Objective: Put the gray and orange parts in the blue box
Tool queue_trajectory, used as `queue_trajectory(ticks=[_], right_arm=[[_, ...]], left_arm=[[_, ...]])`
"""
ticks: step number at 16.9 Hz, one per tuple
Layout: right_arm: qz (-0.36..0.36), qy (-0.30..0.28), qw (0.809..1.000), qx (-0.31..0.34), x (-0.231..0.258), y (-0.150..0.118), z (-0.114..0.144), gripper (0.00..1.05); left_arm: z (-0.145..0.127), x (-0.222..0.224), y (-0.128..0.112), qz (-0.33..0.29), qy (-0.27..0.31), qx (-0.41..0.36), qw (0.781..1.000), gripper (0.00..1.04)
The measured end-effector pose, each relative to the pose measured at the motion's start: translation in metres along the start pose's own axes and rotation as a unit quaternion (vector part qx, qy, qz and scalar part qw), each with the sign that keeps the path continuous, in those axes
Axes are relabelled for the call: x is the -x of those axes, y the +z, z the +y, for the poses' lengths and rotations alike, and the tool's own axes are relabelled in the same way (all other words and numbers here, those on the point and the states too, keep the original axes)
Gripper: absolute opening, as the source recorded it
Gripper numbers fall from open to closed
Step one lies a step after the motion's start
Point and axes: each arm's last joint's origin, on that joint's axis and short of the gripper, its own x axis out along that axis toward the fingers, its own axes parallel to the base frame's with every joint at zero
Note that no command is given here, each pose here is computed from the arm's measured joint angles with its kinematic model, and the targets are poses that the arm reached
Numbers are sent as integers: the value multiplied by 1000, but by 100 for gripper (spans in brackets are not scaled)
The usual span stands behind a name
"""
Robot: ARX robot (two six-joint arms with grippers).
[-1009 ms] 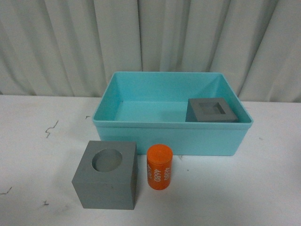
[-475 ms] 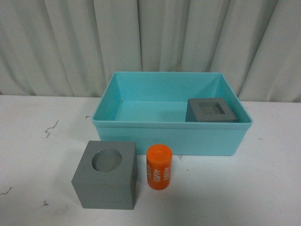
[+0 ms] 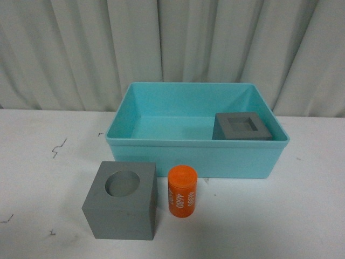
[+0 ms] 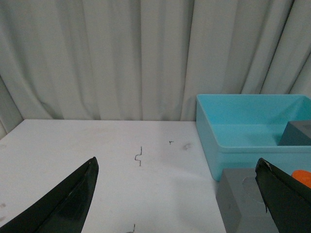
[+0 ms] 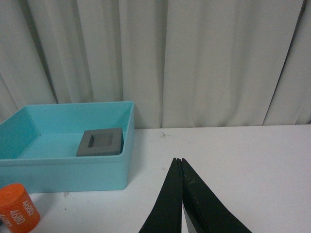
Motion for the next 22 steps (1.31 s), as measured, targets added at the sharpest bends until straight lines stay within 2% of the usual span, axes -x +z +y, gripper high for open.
queue_trajectory(ticks=[6, 9, 10, 12, 14, 15, 18, 19, 20, 22], right_arm=[[0, 0, 1000, 0, 4, 0, 0, 2], [28, 1, 1000, 0, 10, -7, 0, 2], [-3, 1, 1000, 0, 15, -2, 0, 2], [8, 1, 1000, 0, 14, -4, 0, 2], [5, 1, 1000, 0, 15, -3, 0, 21], [5, 1, 1000, 0, 15, -3, 0, 37], [5, 1, 1000, 0, 15, -3, 0, 63], [5, 1, 1000, 0, 15, -3, 0, 76], [5, 1, 1000, 0, 15, -4, 0, 86], [5, 1, 1000, 0, 15, -3, 0, 100]], left_arm=[[0, 0, 0, 0, 0, 0, 1000, 98], [0, 0, 0, 0, 0, 0, 1000, 98], [0, 0, 0, 0, 0, 0, 1000, 98], [0, 0, 0, 0, 0, 0, 1000, 98], [0, 0, 0, 0, 0, 0, 1000, 98], [0, 0, 0, 0, 0, 0, 1000, 98], [0, 0, 0, 0, 0, 0, 1000, 98], [0, 0, 0, 0, 0, 0, 1000, 98], [-1, 1, -2, 80, 7, 14, 997, 98], [-7, -3, 13, 252, -4, 41, 967, 98]])
